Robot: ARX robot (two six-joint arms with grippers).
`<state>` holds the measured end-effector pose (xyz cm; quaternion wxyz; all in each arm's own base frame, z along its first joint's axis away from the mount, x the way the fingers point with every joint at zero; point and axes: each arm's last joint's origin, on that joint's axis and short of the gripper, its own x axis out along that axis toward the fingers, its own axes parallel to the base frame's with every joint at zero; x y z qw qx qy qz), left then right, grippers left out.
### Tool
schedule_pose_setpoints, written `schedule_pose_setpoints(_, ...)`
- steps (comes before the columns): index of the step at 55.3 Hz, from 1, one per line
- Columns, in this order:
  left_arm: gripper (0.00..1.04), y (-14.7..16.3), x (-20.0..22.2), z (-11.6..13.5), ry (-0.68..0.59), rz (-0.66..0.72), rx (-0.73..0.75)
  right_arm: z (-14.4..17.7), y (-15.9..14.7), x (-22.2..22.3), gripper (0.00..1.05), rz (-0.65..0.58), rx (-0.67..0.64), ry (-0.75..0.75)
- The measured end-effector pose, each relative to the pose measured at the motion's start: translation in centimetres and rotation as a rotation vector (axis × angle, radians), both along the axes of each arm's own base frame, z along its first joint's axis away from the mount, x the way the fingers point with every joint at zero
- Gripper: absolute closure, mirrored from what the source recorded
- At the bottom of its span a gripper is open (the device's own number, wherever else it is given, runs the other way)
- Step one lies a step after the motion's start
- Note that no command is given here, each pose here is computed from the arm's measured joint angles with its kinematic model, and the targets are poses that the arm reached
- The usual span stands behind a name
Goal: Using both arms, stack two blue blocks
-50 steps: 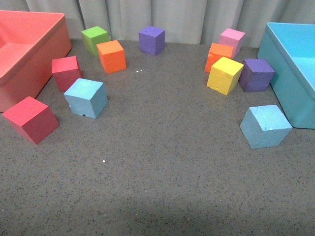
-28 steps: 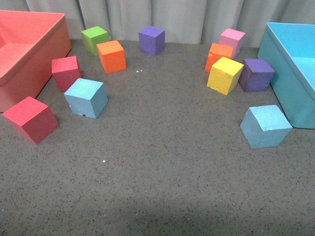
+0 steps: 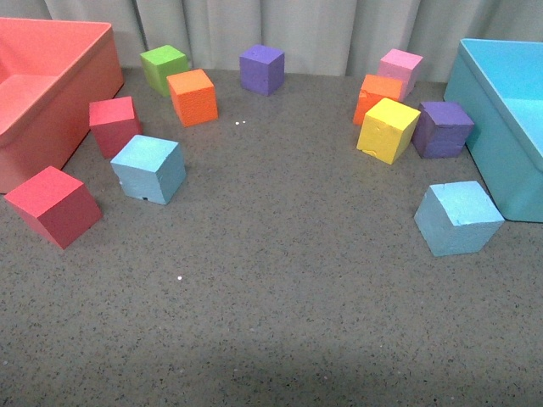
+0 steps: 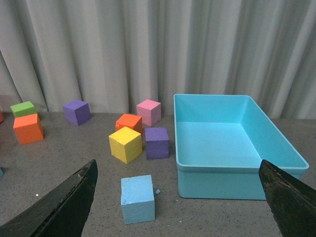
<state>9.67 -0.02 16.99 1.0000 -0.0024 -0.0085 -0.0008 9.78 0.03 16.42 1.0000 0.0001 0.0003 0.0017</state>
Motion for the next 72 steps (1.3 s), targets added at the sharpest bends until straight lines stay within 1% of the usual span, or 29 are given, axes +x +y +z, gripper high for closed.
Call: schedule_pose_setpoints(72, 0.07, 0.0, 0.0, 0.0, 0.0, 0.0, 0.0, 0.0, 0.0, 0.0, 0.09, 0.0, 0.0, 0.0)
